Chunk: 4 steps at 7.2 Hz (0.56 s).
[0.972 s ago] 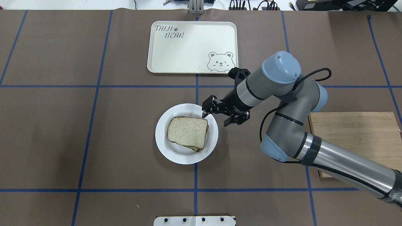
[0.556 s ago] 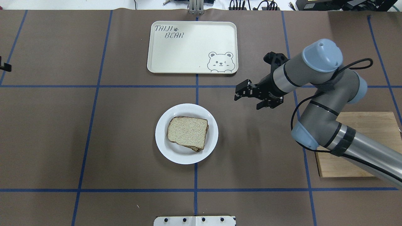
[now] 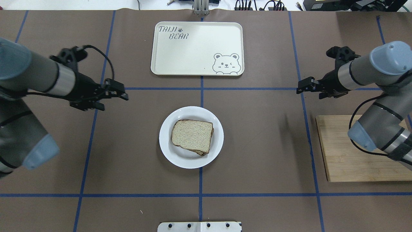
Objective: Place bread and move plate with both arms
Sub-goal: 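Raise the right gripper away while the left arm reaches toward the plate, then grip the white plate rim nearest the left gripper with the left gripper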
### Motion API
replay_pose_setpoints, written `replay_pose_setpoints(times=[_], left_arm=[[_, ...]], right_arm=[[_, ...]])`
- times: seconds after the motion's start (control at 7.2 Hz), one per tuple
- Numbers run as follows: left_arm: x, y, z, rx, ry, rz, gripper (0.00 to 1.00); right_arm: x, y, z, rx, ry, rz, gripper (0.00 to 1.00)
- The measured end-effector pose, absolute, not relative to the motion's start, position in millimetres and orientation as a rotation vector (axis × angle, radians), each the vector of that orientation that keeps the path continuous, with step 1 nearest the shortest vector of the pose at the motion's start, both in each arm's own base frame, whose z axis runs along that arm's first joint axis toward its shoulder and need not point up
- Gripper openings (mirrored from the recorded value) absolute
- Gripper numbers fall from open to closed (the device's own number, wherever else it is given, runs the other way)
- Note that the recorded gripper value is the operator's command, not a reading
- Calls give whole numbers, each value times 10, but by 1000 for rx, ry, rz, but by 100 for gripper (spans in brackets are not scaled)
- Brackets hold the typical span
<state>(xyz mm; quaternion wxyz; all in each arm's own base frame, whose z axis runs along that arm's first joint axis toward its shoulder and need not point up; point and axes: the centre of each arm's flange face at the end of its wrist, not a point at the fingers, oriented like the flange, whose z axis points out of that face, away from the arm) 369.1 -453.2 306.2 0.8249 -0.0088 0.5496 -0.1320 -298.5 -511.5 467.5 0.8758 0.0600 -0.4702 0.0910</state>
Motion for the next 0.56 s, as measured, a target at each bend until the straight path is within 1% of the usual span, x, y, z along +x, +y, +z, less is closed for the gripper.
replay_pose_setpoints(times=[0.28, 0.56], left_arm=[[4272, -4314, 2840, -59, 1256, -303, 95], [4492, -4293, 3037, -89, 1445, -424, 97]], right_arm=[[-2713, -5063, 4856, 150, -956, 169, 100], [-2668, -5033, 4844, 156, -957, 164, 100]])
